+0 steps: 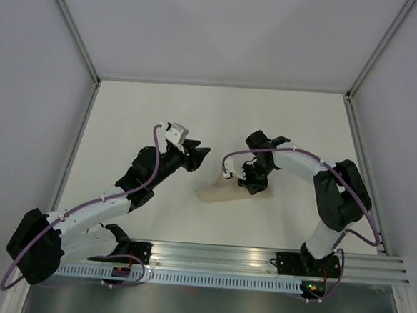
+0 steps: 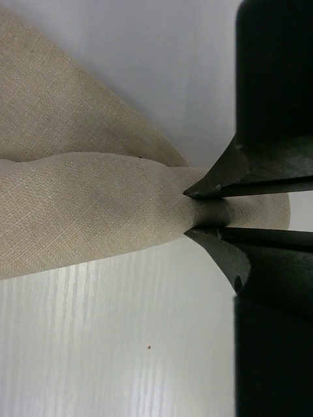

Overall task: Fold the napkin, place the utensils inside, and roll it up
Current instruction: Roll the napkin at the center of the board.

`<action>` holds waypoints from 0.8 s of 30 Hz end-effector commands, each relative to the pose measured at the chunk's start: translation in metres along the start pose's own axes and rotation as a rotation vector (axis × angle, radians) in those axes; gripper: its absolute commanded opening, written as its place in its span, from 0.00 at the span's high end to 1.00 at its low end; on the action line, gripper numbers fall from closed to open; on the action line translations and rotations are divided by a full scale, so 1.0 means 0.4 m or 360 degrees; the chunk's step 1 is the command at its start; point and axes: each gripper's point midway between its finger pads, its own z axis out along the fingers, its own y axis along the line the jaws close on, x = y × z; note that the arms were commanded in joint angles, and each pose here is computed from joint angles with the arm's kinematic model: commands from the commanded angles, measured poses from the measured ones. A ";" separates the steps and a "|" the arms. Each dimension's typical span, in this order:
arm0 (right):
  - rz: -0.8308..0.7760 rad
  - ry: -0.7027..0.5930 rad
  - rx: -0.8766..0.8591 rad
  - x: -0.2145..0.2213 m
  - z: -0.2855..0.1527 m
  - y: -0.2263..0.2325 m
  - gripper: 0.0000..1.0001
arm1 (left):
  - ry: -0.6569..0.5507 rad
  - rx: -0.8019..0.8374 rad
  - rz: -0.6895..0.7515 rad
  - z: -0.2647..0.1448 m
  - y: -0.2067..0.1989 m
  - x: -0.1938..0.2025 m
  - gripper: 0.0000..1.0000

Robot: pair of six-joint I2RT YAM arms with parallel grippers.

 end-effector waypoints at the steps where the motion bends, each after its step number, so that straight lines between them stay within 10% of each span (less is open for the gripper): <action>1: 0.0103 -0.0007 -0.0454 0.025 0.004 0.093 0.81 | -0.0157 -0.0178 0.0328 -0.023 -0.004 -0.019 0.48; 7: 0.0231 -0.0021 -0.0667 0.032 0.041 0.064 0.81 | -0.0283 -0.0203 0.0554 -0.074 -0.080 0.017 0.42; 16: 0.0333 0.0021 -0.0824 0.050 0.087 0.034 0.79 | 0.0188 0.0074 0.1126 0.034 -0.203 0.268 0.38; 24: 0.0413 0.0030 -0.0835 0.066 0.100 -0.001 0.73 | 0.0450 0.0460 0.1145 0.081 -0.301 0.421 0.30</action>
